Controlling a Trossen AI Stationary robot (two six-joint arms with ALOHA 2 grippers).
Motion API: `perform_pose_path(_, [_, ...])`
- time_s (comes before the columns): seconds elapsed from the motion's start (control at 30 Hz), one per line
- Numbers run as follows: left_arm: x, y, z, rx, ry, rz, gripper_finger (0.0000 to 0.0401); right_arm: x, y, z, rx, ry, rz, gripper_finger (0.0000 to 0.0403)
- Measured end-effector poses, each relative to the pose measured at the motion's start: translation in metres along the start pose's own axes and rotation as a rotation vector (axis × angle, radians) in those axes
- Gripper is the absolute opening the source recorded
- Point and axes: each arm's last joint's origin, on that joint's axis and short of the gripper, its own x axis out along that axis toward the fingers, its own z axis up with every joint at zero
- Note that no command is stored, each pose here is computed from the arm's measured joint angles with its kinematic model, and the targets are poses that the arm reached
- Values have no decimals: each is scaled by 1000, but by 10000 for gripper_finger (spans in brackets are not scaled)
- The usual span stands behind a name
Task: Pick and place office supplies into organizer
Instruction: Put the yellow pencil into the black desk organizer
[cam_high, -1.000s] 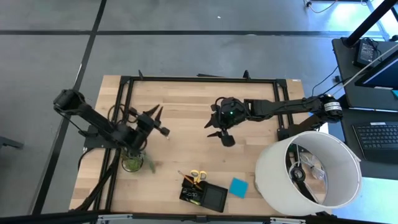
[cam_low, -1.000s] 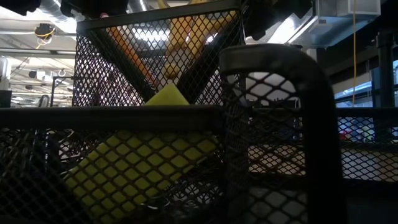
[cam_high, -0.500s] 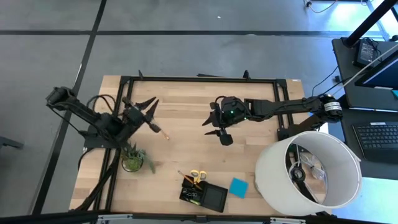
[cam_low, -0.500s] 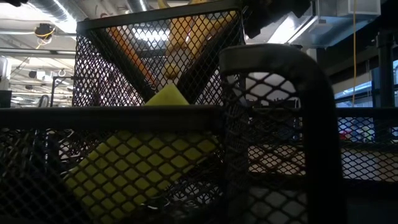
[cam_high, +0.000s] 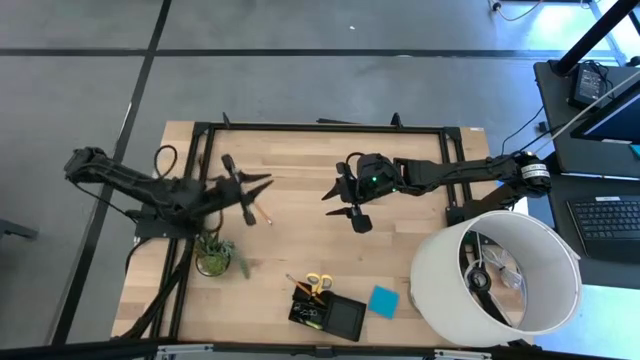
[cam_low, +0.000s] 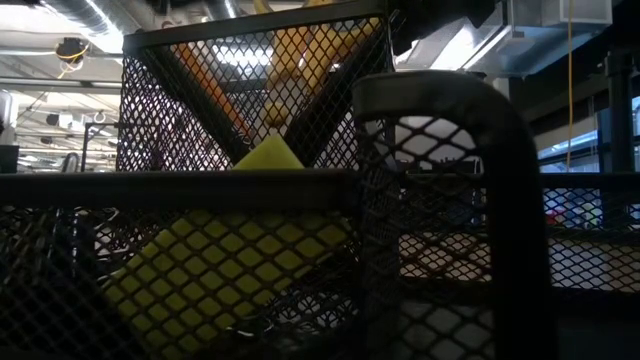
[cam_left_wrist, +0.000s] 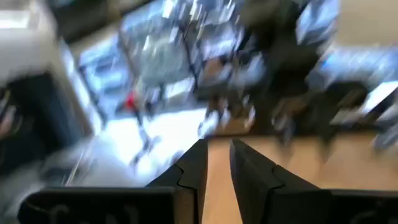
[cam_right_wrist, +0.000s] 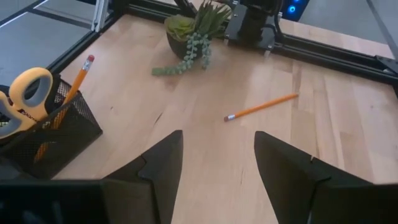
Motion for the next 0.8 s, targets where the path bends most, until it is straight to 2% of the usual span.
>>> perform_pose_path(0.1, [0,11,-16,-62,164,-11,61,0,0,0,2,1,0,200])
perform_pose_path(0.3, [0,14,-43,-188,415,-271,54,0,0,-1,4,8,2,200])
perform_pose_path(0.33, [0,14,-47,-214,461,-279,54,1,0,-1,5,9,3,200])
perform_pose_path(0.43, [0,18,-60,-268,589,-189,54,3,0,-3,9,23,7,200])
perform_pose_path(0.5, [0,17,-69,-183,667,-165,54,8,-1,-5,9,23,7,200])
perform_pose_path(0.57, [1,14,-77,-89,729,-188,54,12,0,-10,16,49,14,200])
perform_pose_path(0.8, [13,0,-95,66,821,-276,58,26,0,-24,39,135,38,200])
